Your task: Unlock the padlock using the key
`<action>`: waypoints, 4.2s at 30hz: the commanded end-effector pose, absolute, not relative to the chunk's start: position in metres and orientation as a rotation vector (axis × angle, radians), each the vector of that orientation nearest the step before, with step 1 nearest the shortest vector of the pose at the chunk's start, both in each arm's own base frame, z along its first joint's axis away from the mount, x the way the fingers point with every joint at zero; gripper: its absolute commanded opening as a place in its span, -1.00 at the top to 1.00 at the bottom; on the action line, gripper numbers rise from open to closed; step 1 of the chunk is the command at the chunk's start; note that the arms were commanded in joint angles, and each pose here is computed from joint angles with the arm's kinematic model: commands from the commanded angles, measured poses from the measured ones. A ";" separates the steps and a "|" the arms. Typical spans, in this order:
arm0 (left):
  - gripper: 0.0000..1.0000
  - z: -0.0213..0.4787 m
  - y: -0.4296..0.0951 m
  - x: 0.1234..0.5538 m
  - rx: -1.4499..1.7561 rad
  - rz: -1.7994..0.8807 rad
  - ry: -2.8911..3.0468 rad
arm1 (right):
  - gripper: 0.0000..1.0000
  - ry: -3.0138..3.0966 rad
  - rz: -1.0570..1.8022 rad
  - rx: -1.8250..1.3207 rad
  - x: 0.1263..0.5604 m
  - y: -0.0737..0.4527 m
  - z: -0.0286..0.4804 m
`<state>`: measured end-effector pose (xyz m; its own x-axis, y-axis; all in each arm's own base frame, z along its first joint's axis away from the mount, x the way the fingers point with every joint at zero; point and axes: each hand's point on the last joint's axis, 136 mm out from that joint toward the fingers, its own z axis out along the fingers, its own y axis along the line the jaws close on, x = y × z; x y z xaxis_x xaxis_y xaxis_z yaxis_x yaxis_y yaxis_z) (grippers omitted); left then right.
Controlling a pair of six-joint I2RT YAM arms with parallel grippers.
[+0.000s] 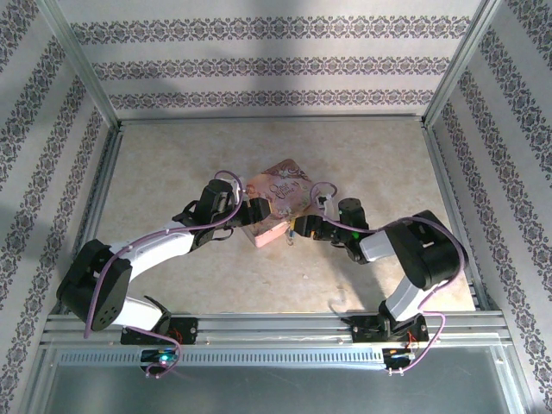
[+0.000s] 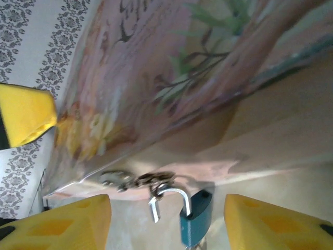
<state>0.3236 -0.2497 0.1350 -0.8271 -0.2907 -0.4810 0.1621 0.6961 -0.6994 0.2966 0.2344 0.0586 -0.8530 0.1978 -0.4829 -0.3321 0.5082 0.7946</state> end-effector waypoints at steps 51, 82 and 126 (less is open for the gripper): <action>-0.34 0.120 -0.242 0.321 -0.113 -0.993 2.393 | 0.78 2.115 1.463 -0.190 0.284 0.251 0.058; -0.35 0.105 -0.238 0.315 -0.132 -0.981 2.415 | 1.00 1.959 1.475 0.316 0.316 0.238 0.097; -0.99 0.201 -0.140 0.276 -0.016 -0.568 2.123 | 1.00 2.072 0.930 0.066 0.234 0.155 0.209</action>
